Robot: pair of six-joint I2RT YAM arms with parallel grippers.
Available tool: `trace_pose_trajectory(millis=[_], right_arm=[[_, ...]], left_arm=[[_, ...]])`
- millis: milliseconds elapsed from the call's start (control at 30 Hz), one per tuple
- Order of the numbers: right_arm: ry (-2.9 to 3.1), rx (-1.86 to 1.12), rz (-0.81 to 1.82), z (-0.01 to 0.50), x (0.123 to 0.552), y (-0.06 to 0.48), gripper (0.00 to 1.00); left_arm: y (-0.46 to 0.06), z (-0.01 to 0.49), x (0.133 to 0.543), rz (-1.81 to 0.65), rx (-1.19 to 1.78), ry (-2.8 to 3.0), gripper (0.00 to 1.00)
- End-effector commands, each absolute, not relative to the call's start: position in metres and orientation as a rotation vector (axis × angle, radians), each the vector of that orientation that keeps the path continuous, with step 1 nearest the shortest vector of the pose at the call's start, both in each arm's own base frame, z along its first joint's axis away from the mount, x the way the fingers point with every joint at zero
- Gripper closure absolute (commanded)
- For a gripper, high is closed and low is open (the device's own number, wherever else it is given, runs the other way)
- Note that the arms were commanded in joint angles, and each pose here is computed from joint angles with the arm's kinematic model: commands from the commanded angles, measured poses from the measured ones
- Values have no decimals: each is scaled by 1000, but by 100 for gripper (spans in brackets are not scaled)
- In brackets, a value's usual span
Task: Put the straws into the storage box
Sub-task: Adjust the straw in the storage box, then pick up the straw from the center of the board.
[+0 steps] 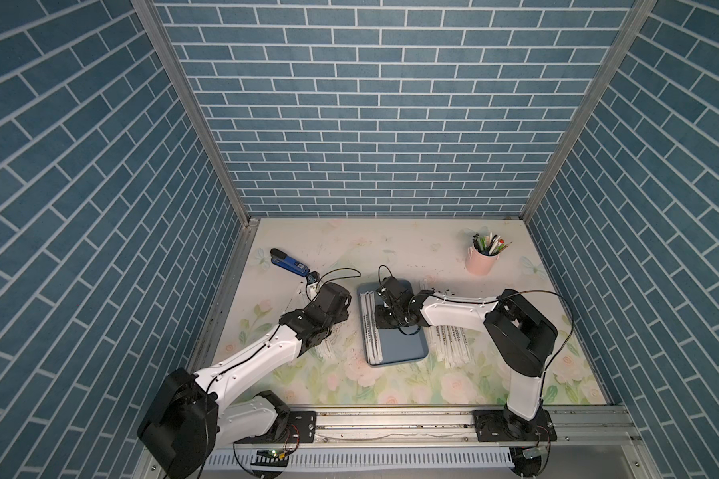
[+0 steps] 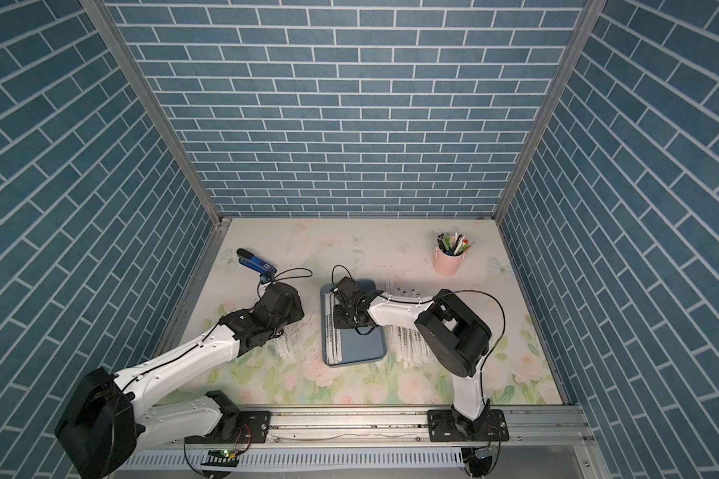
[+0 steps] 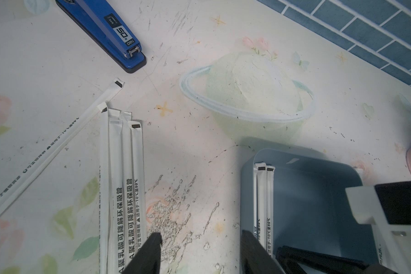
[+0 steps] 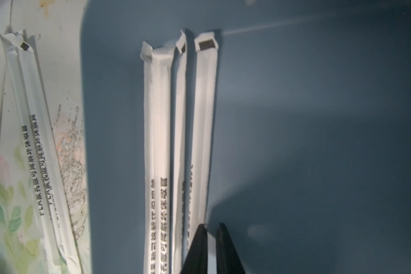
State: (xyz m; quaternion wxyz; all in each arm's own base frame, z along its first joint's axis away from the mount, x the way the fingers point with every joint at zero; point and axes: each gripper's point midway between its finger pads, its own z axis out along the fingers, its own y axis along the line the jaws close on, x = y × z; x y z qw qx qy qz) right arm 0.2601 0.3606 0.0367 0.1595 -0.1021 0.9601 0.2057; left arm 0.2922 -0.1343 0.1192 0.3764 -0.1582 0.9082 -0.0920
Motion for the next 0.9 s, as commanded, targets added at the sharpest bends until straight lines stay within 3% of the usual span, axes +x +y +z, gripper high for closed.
trace_pose_trajectory(millis=[0, 200, 367, 600, 867], right_arm=[[2702, -309, 494, 75, 262, 325, 84], [2730, -247, 276, 90, 258, 211, 81], [2832, -209, 140, 70, 245, 130, 73], [2868, -200, 91, 50, 241, 103, 73], [2873, -123, 53, 34, 250, 93, 77]], left_arm=[[-139, 136, 295, -250, -355, 2293, 38], [-188, 161, 289, -294, -167, 2228, 27], [-250, 168, 277, -398, -22, 2194, 23], [-306, 150, 268, -461, 78, 2238, 22], [-317, 144, 265, -459, 101, 2254, 22]])
